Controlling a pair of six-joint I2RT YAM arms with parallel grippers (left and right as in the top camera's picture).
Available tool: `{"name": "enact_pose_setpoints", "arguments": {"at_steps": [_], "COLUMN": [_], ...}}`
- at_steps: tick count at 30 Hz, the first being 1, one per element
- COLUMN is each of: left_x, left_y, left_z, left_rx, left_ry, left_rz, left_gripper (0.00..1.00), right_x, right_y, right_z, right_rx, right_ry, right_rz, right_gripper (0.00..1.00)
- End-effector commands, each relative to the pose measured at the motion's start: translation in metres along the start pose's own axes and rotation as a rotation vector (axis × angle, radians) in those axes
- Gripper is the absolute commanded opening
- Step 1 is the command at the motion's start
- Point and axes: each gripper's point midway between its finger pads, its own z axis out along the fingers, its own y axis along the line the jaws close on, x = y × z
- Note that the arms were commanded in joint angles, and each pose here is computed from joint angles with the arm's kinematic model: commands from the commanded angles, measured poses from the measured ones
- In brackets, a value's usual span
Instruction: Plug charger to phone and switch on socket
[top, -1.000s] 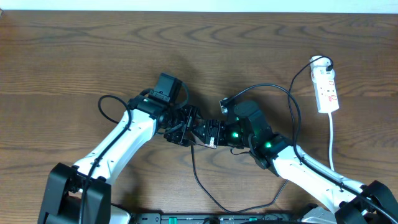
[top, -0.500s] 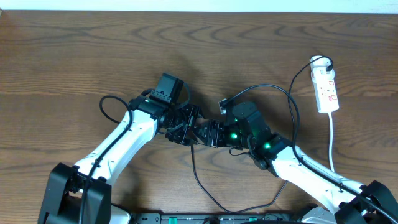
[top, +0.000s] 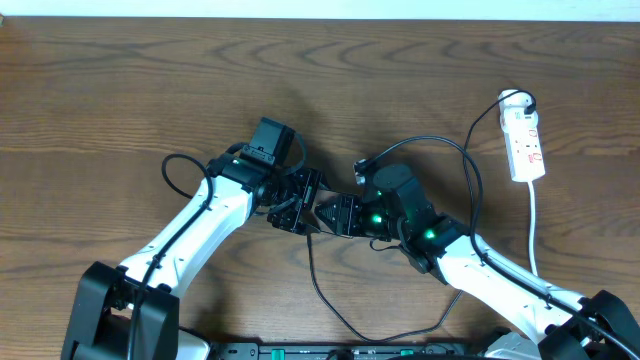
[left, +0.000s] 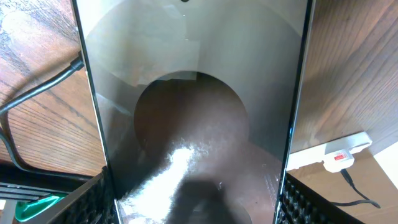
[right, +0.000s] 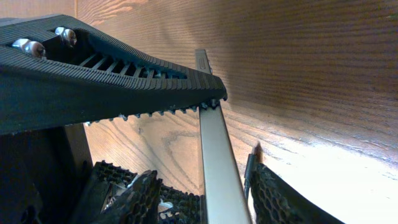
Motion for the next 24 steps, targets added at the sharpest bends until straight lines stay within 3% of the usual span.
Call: {"name": "enact_pose_setpoints", "arguments": {"at_steps": [1,11,17,24], "left_x": [0.0157,0.0123,0.0123,0.0123], "left_y": [-0.0025,-0.0031,-0.0030,-0.0032], "left_z": [-0.0066,-0.0065,-0.0065,-0.0066], "left_rx": [0.019,0.022,0.022,0.022], "left_ry": [0.057,0.037,0.037,0.037], "left_rz": [0.016,0.015,0.015,0.016], "left_gripper": [0.07,0.07,0.07,0.08], "right_x": [-0.0029,-0.0015,-0.0014,-0.0014], "right_y": [0.0046,0.0048,0.0049,0.0049], "right_z": [0.0007,0.0007,0.0007,0.0007], "right_rx": [-0.001,-0.003,-0.003,-0.003], "right_ry": [-0.008,-0.001,0.000,0.000], "right_rz": [-0.019,-0.051,-0.051,-0.052], "right_gripper": [0.43,0.32,0.18,0.15]}}
